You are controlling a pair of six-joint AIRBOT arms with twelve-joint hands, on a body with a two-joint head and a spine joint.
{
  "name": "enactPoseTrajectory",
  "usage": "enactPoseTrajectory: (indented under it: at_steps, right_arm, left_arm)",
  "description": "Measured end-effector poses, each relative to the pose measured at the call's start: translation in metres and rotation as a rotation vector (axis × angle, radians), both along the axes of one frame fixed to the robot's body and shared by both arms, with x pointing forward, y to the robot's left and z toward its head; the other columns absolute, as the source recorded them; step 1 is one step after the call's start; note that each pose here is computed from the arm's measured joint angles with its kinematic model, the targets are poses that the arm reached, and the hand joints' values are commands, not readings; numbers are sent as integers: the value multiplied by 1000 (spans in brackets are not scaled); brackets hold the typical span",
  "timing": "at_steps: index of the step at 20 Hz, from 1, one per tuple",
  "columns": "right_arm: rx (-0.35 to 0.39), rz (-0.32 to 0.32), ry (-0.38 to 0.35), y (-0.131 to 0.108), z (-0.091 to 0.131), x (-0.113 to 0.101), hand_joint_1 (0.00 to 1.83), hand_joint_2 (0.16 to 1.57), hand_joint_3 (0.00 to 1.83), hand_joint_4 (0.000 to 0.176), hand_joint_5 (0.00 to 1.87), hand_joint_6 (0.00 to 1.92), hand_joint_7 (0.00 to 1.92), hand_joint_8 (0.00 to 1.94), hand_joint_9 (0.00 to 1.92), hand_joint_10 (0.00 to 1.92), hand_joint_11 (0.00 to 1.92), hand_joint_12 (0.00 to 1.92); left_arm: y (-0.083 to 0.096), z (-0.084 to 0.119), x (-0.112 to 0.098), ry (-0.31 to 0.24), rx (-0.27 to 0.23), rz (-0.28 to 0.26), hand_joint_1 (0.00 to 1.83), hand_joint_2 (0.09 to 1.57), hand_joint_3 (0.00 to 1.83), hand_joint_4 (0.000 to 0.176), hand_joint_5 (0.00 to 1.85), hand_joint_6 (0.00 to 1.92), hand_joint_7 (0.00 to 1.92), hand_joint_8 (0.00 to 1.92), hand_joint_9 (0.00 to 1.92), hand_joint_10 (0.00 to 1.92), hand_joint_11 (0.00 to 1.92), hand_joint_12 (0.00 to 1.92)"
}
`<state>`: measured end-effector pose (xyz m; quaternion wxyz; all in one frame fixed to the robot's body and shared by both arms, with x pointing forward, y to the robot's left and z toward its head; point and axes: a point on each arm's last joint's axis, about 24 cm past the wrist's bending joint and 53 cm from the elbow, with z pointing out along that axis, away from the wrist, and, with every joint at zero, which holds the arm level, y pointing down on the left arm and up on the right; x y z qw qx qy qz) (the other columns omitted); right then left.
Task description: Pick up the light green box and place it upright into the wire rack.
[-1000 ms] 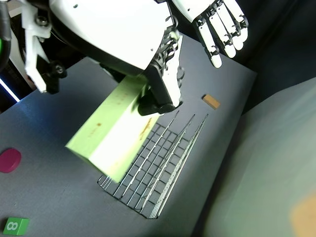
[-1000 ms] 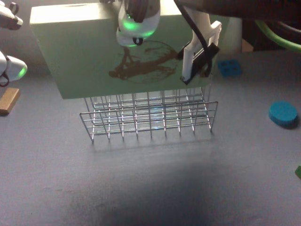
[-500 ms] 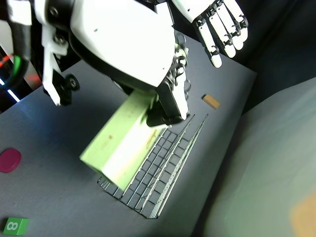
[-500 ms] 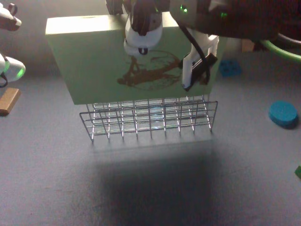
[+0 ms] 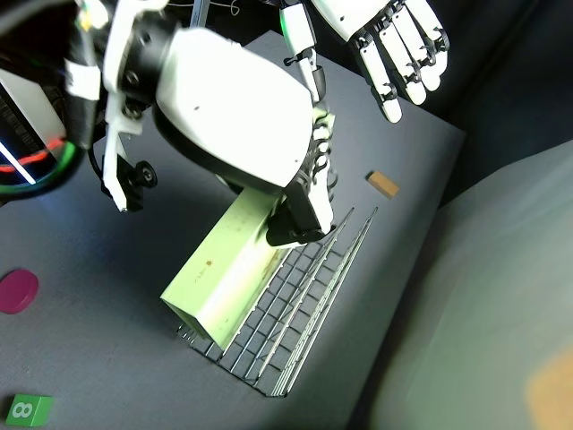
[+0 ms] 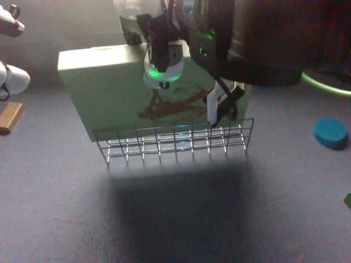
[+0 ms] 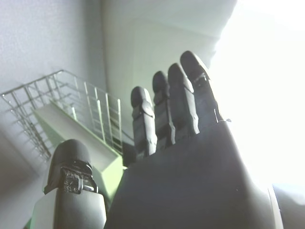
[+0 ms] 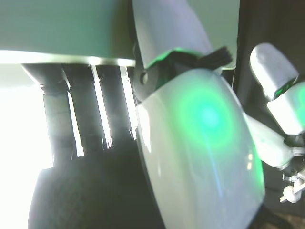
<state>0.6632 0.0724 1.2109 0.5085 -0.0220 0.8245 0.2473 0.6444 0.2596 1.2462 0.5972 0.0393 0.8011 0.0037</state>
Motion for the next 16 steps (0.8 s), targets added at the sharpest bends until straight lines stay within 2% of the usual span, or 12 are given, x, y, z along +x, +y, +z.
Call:
enactPoseTrajectory:
  at_steps: [2,3,4,8,16]
  right_arm:
    - [-13,3,5,1,-8,-1,1216,1151,0,0,857,1061,977,1138,842,1114,712,1494]
    - [-19,3,7,0,-11,-1,1331,1161,2,0,821,1047,949,1072,810,1402,704,1502]
    - [-28,-1,11,-1,-17,0,1354,1163,2,0,813,1045,943,1059,801,1463,701,1505]
    - [-45,-15,33,-4,-33,2,1359,1168,0,0,806,1049,934,1070,791,1491,695,1519]
    - [-42,-41,57,-10,-47,5,1359,1166,0,0,812,1052,929,1071,800,1479,694,1525]
  left_arm:
    - [1,0,0,2,2,4,159,1249,0,74,347,4,264,0,180,3,0,648]
    - [1,-1,0,2,4,4,148,1252,1,74,339,1,261,0,180,3,0,654]
    - [2,-1,0,3,5,5,157,1249,0,74,330,0,255,0,181,2,0,658]
    - [2,-1,0,4,6,7,163,1248,0,74,332,2,275,8,180,1,0,659]
    - [2,-1,-1,5,7,8,145,1251,0,74,330,4,267,2,185,1,0,658]
